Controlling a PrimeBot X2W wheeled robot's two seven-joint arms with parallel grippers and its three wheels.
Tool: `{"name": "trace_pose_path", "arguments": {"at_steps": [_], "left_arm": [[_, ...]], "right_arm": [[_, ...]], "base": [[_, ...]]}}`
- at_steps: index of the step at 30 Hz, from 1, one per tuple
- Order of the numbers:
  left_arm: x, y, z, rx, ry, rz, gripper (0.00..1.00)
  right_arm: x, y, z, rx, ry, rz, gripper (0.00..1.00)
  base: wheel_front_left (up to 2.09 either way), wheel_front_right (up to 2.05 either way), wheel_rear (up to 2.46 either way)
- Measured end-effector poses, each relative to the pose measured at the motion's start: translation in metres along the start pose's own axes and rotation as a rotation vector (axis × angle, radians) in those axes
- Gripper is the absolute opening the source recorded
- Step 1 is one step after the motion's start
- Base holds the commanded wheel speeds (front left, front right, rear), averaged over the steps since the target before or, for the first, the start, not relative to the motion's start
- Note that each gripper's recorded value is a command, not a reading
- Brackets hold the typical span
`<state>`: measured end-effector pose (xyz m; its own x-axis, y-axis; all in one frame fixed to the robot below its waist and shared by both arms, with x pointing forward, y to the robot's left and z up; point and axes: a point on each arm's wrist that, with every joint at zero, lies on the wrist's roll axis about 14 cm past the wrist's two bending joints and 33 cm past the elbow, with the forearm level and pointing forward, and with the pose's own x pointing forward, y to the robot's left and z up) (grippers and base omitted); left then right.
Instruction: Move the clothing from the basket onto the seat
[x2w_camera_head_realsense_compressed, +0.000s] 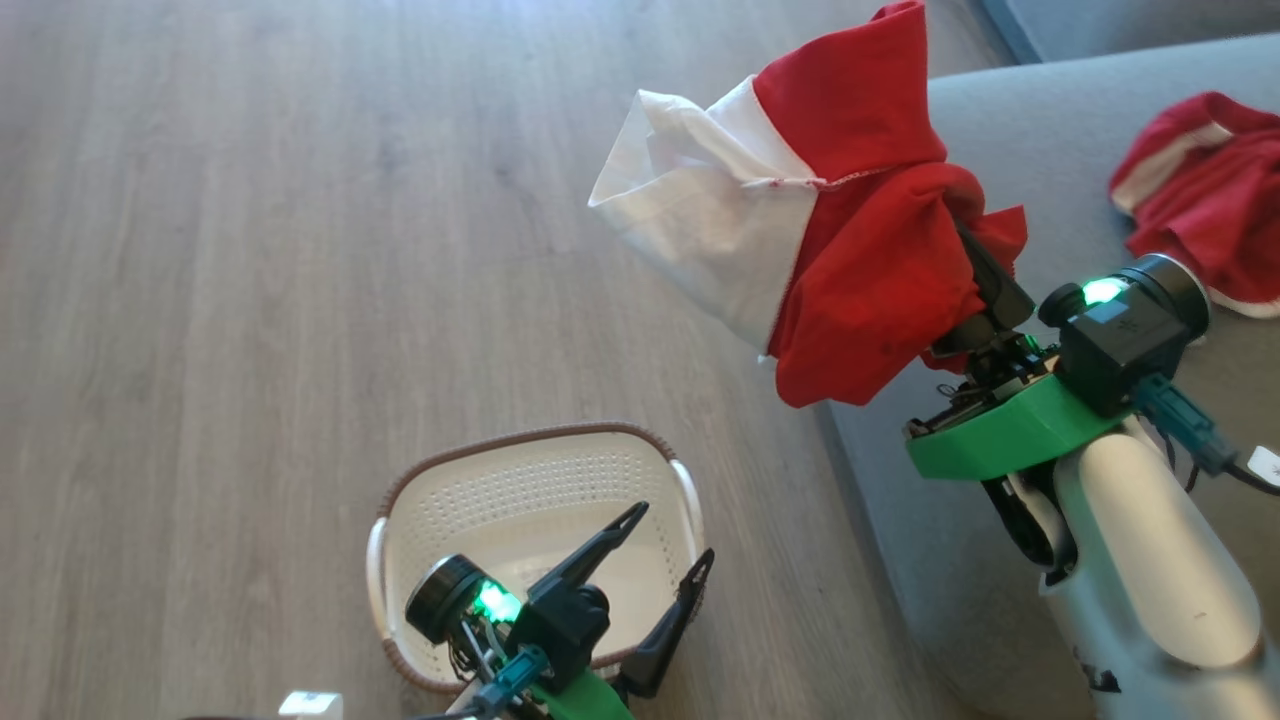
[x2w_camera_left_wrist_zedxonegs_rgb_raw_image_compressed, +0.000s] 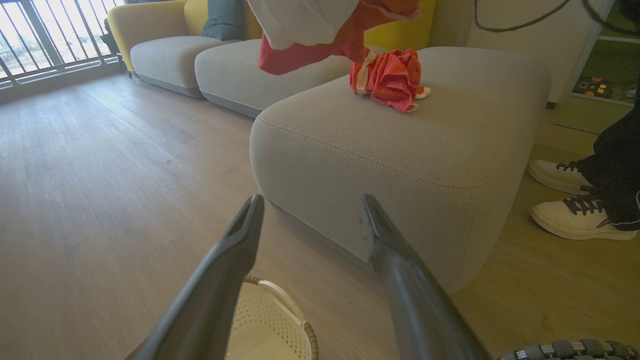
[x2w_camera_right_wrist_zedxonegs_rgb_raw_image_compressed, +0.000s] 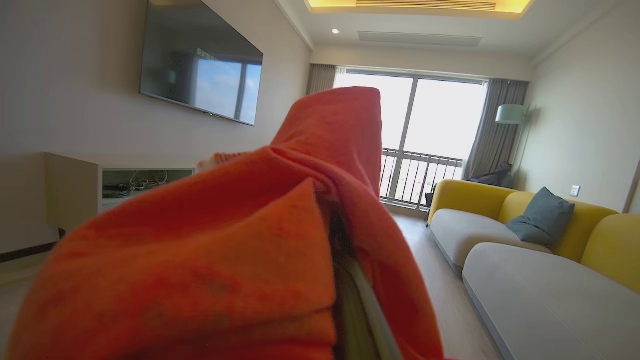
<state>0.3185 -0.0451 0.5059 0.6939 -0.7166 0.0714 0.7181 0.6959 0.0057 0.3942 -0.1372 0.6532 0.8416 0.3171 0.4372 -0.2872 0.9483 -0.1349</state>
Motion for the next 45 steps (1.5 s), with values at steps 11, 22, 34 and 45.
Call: {"name": "trace_pose_path", "arguments": {"at_steps": [11,22,34,45], "left_arm": [[0.024,-0.029,-0.007,-0.033,0.008,-0.132,1.0],[0.047,-0.069,-0.007,-0.053,-0.004,-0.297,1.0],[0.062,-0.121,0.003,-0.076,-0.043,-0.494,1.0],[0.063,-0.126,0.0,-0.086,-0.032,-0.518,1.0]], "right_arm": [[-0.033,-0.054,0.005,-0.069,0.029,-0.165,0.0],[-0.089,-0.106,0.018,-0.143,0.064,-0.375,0.0],[-0.153,-0.15,0.031,-0.239,0.117,-0.583,0.0],[-0.172,-0.165,0.045,-0.275,0.1,-0.666,0.0]], "base": [[0.0,0.0,0.0],[0.0,0.0,0.0],[0.0,0.0,0.0],[0.0,0.0,0.0]]}}
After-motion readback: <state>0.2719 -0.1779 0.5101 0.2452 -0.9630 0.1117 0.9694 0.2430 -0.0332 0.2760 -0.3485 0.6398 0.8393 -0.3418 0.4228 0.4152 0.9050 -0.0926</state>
